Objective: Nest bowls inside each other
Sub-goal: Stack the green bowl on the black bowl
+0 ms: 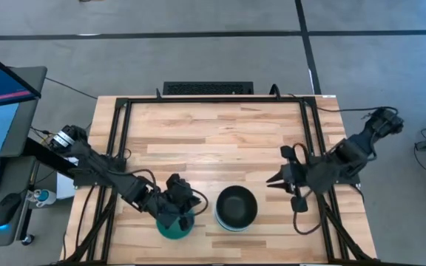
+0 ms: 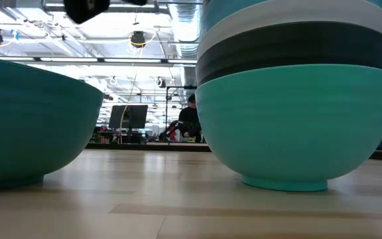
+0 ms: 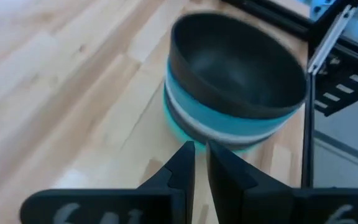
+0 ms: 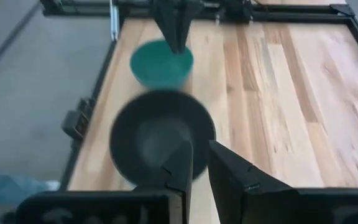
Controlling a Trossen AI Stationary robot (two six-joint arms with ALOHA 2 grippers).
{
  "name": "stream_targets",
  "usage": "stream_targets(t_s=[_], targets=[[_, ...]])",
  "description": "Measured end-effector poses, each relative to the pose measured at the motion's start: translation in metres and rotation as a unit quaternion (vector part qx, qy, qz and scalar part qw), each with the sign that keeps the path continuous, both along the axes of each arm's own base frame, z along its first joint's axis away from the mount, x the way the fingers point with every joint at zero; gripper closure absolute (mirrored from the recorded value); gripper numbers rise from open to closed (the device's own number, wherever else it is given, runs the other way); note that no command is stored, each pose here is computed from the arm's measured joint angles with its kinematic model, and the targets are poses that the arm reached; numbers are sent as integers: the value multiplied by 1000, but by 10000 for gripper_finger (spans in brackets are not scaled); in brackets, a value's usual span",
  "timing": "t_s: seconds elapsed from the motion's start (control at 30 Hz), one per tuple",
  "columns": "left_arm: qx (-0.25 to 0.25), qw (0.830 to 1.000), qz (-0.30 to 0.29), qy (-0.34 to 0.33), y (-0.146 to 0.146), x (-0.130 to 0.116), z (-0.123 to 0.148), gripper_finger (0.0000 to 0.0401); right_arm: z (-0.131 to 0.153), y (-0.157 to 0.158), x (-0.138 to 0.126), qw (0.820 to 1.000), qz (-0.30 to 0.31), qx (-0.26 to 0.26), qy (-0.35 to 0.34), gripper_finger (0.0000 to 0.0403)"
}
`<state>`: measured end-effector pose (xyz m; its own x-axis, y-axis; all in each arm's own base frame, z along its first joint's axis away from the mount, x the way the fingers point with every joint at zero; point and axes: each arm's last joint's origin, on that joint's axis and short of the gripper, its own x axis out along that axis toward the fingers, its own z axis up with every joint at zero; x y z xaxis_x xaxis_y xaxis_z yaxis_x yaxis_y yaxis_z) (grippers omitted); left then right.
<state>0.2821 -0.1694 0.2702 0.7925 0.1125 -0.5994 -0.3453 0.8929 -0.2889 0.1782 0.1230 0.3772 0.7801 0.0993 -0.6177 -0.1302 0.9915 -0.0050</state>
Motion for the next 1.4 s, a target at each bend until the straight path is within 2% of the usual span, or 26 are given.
stream_targets(t_s=[0.13, 0.2, 0.5, 0.7, 0.9, 1.1, 1.27, 1.4], targets=[[-52, 998, 9, -31, -10, -5, -4, 369, -18, 4, -5, 1000, -12, -16, 9, 331], [-58, 998, 6, -32, -15, -9, -7, 369, -23, 4, -8, 1000, -20, -17, 11, 331], [-82, 996, 24, 35, -30, -36, -19, 369, -25, 6, -10, 999, -40, -32, -6, 331], [-66, 991, 72, 87, -36, -63, -29, 369, -23, 7, -7, 999, -44, -22, -20, 331], [-90, 981, 139, 101, -42, -94, -47, 369, -20, 9, -5, 998, -44, -7, -35, 331], [-121, 972, 184, 87, -40, -115, -64, 369, -18, 10, -4, 998, -44, 3, -46, 331], [-124, 970, 187, 92, -31, -122, -65, 369, -18, 11, -4, 998, -44, 4, -46, 331], [-148, 965, 198, 83, -21, -129, -73, 369, -17, 11, -4, 998, -43, 7, -48, 331]])
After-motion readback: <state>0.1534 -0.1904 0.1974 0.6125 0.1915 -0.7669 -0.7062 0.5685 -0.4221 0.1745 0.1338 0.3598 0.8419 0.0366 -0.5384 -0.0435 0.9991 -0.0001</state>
